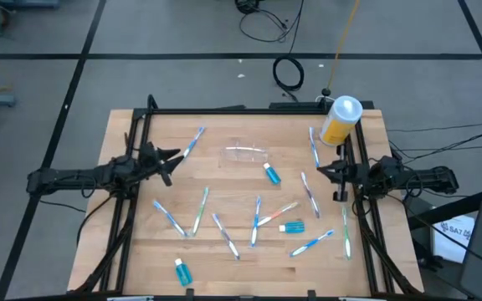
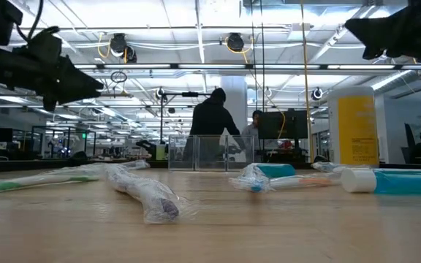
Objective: Pick & Place toothbrushing station
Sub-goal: Put the blue toothbrush into the transparent organizer
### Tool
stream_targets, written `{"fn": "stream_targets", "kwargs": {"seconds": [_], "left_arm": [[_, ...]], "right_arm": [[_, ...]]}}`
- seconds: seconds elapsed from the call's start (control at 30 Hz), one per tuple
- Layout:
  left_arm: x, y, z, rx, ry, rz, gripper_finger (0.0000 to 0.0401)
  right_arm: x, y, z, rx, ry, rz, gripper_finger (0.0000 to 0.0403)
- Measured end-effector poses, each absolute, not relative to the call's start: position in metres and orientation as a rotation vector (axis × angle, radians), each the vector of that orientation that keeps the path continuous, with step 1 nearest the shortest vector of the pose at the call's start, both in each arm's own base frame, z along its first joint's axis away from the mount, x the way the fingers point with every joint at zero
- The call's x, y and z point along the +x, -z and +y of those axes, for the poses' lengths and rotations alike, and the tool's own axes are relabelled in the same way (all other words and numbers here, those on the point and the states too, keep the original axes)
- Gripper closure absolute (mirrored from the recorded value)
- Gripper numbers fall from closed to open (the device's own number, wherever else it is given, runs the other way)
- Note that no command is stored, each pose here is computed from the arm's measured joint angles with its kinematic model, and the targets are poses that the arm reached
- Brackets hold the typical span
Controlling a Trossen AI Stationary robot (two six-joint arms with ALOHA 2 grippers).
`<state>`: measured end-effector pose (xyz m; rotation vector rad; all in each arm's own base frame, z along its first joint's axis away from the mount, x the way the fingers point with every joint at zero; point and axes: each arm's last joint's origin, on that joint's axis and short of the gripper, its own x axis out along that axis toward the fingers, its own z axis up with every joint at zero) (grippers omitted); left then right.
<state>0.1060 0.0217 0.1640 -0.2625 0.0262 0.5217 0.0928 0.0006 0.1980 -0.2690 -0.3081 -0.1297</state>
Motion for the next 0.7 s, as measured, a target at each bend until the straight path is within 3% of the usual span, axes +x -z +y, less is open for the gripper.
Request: {"fn": "stream_targets", "kwargs": {"seconds": [0.23,0.7], "left_arm": [[0.119,-0.165,0.035,-0.305,-0.599,0.198,0.0235],[0.162,-0.2,0.096,-0.367,-0.75,0.524,0.0235]], "right_arm": [[0.093,-0.201,-0.003,-0.311,0.251,-0.314,0.0401],[0.093,-0.208,-0.003,-0.499,0.306,-0.353,0.0401]]}}
